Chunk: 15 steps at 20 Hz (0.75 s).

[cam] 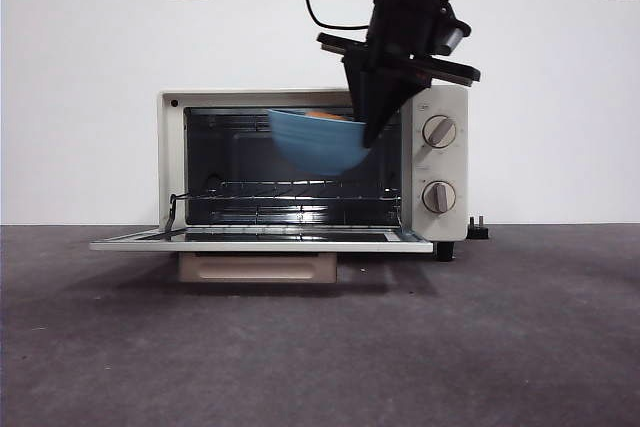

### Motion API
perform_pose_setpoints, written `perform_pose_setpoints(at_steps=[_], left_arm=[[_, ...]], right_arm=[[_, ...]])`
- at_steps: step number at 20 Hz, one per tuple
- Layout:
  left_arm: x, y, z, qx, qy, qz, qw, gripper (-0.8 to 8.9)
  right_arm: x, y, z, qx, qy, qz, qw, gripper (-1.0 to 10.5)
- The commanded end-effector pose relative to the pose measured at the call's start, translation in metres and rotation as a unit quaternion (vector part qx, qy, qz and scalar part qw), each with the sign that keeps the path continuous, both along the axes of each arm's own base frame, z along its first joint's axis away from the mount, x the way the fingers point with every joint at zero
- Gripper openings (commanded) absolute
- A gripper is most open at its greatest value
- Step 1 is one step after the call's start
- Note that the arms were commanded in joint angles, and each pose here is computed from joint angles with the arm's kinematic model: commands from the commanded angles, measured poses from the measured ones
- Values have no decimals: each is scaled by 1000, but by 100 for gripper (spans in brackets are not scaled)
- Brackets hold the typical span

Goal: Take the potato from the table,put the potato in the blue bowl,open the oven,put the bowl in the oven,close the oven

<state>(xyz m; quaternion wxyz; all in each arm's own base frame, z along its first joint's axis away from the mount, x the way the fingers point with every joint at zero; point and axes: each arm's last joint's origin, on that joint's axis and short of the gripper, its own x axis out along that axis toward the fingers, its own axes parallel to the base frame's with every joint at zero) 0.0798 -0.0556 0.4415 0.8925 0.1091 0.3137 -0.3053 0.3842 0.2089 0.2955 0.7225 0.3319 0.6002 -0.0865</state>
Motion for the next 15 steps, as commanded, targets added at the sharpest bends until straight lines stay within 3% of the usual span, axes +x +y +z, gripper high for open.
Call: perform_pose_setpoints(at_steps=[1, 6, 9, 15], left_arm=[[-1, 0, 1, 2, -7, -4, 1000, -5], [-1, 0, 1, 1, -7, -4, 1000, -5], [0, 0, 1, 3, -5, -4, 1000, -5], [2, -1, 0, 6, -4, -6, 1000, -5]], right_arm=[[7, -4, -6, -6, 2, -23, 1000, -14], [15, -7, -13, -7, -1, -35, 999, -14], [23, -2, -20, 20, -10, -40, 999, -14], [25, -2, -22, 9, -18, -47, 999, -14]])
